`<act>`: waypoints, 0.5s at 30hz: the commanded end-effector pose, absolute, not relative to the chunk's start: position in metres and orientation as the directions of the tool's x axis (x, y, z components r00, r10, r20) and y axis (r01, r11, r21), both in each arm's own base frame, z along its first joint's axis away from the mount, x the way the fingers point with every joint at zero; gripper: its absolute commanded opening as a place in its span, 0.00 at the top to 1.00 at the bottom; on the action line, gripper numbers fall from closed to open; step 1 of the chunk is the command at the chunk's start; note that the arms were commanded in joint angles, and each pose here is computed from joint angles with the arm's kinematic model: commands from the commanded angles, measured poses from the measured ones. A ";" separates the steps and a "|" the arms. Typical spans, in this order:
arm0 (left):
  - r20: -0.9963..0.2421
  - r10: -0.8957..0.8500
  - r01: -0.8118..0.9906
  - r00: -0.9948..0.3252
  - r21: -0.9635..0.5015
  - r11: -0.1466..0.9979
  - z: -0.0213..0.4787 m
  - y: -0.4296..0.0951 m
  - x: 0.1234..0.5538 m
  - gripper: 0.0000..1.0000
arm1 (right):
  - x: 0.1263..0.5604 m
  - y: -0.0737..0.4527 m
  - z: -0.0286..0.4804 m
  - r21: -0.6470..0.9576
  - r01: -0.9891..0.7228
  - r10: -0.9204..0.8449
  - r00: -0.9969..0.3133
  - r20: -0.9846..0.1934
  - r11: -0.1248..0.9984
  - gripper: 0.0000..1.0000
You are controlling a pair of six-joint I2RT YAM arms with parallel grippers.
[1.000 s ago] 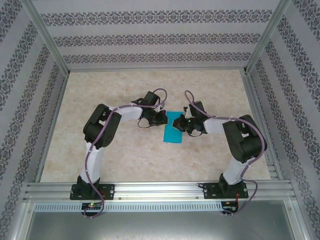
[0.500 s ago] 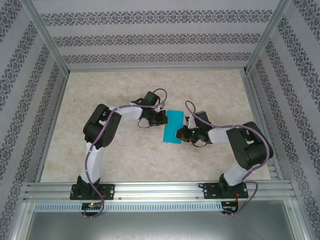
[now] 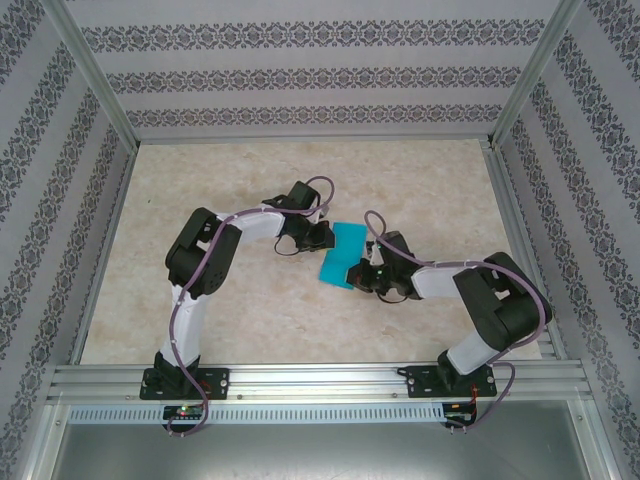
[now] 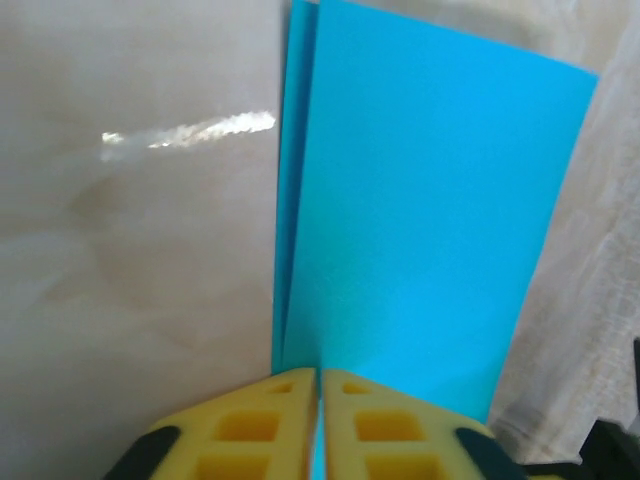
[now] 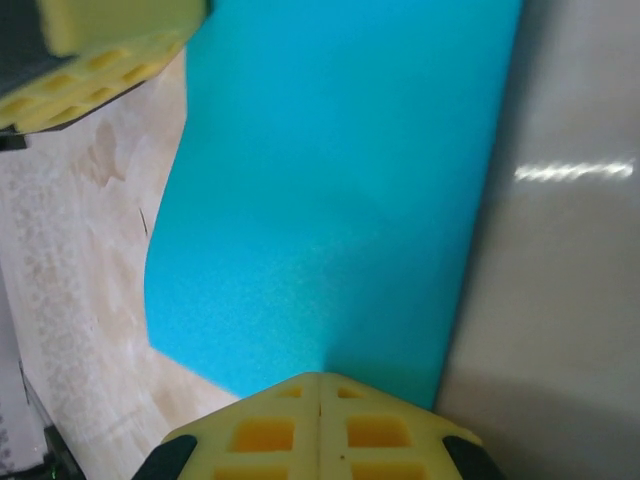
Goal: Fold a paper plane with a square sheet of paper (pick it up from the middle)
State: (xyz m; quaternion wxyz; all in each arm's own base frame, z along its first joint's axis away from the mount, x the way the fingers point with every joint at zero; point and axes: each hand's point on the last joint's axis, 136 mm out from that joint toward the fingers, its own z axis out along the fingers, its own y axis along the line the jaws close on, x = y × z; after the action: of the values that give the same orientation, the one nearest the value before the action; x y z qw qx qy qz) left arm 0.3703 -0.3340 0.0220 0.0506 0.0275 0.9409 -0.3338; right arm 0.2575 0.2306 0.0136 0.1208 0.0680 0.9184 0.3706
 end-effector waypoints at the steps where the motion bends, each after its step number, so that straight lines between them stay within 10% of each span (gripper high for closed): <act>1: -0.096 -0.043 0.013 -0.994 -0.517 0.856 0.030 -0.296 0.370 0.81 | 0.277 0.243 0.018 0.664 0.140 0.353 -0.915 -0.198 0.735 0.97; 15: -0.191 -0.327 -0.183 -0.925 -0.530 0.828 0.071 -0.188 0.370 0.74 | 0.332 0.329 0.043 0.725 0.214 0.486 -0.853 -0.188 0.655 0.98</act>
State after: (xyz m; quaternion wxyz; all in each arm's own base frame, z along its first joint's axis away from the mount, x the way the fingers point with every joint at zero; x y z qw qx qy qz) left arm 0.3708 -0.1969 0.0670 0.1242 -0.1228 0.9490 -0.2623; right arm 0.3155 0.3204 0.0202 0.1572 0.1866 0.9050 0.3484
